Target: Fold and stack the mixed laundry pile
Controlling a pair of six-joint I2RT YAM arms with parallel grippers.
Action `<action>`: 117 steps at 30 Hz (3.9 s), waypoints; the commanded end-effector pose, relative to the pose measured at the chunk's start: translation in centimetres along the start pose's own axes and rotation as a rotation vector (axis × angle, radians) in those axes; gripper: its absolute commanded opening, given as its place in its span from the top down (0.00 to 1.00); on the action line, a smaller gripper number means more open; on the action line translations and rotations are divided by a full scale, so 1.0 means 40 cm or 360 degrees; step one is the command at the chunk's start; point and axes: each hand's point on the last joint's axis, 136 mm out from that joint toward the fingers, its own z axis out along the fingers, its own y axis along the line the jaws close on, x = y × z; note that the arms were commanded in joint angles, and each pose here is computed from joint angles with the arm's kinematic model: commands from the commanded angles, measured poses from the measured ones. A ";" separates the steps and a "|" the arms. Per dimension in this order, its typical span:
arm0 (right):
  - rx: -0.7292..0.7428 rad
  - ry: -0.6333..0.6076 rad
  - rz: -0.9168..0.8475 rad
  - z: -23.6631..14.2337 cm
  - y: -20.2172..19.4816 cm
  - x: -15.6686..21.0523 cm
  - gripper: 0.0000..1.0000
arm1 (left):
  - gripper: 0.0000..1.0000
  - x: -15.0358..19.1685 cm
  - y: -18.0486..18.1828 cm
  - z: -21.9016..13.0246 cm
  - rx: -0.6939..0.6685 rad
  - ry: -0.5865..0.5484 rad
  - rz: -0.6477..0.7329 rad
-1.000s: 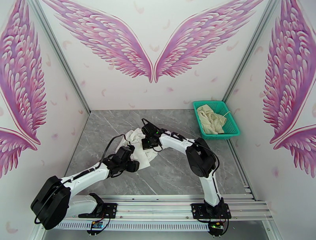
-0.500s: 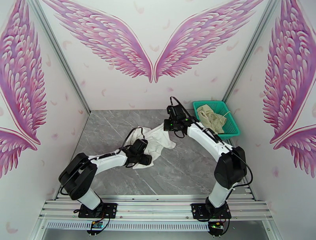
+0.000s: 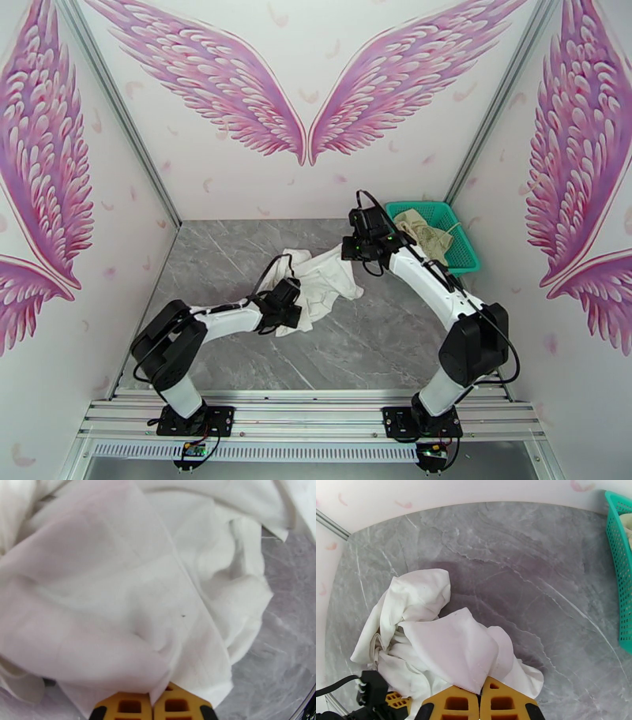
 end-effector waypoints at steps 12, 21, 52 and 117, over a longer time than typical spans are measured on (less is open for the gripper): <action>0.0026 -0.0898 -0.0004 -0.531 -0.023 -0.361 1.00 | 1.00 -0.344 0.055 -0.799 0.0159 -0.1150 0.0222; -0.0057 -0.1185 0.0043 -0.770 -0.010 -0.355 1.00 | 1.00 -0.367 0.054 -1.078 0.0012 -0.1446 0.0323; 0.0138 -0.0598 0.0177 -0.315 -0.103 -0.319 1.00 | 0.68 -0.746 0.364 -0.649 -0.0293 -0.0883 -0.0142; 0.0110 0.0479 -0.0450 0.522 0.140 0.181 0.42 | 0.34 0.181 0.485 -0.121 -0.0690 0.0251 -0.0794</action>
